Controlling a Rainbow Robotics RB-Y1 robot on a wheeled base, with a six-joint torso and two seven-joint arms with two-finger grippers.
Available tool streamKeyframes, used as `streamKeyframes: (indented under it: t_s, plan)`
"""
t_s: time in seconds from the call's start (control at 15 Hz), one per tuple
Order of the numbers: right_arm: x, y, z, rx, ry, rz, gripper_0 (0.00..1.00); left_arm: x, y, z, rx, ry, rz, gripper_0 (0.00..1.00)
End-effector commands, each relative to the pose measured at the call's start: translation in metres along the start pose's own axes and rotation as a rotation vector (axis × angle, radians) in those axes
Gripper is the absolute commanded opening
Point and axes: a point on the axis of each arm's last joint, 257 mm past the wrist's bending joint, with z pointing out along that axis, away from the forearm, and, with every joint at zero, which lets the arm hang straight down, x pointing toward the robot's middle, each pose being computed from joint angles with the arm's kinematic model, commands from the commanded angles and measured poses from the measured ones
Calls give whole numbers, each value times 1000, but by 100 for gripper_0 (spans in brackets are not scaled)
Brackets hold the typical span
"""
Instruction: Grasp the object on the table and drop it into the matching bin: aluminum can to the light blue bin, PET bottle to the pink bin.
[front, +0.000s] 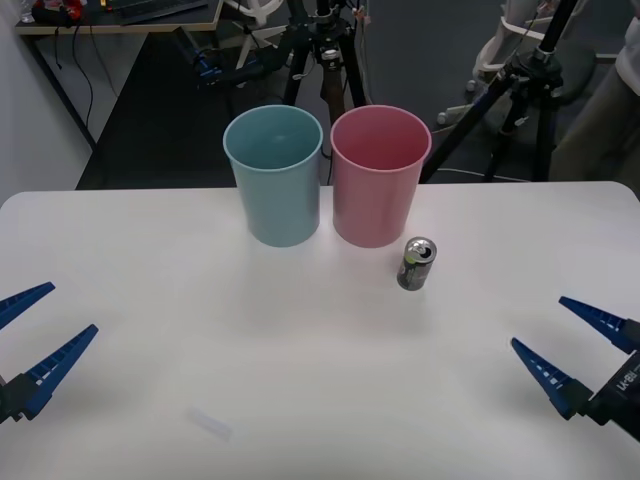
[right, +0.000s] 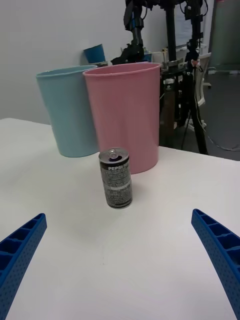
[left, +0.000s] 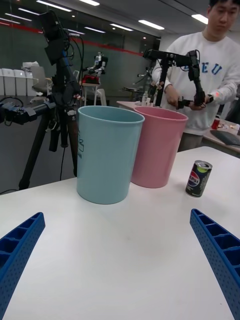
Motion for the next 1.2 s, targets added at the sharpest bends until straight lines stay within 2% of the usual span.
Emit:
streamKeyframes:
  t_s: [0.07, 0.4, 0.8, 1.2]
  plan:
    - [12, 2, 22, 31, 14, -4, 100, 0, 0, 0, 0, 0, 0, 100]
    - [21, 6, 66, 82, 20, 12, 100, 0, 0, 0, 0, 0, 0, 100]
    - [33, 10, 112, 154, 55, -6, 100, 0, 0, 0, 0, 0, 0, 100]
    - [45, 31, 152, 185, 98, -26, 100, 0, 0, 0, 0, 0, 0, 100]
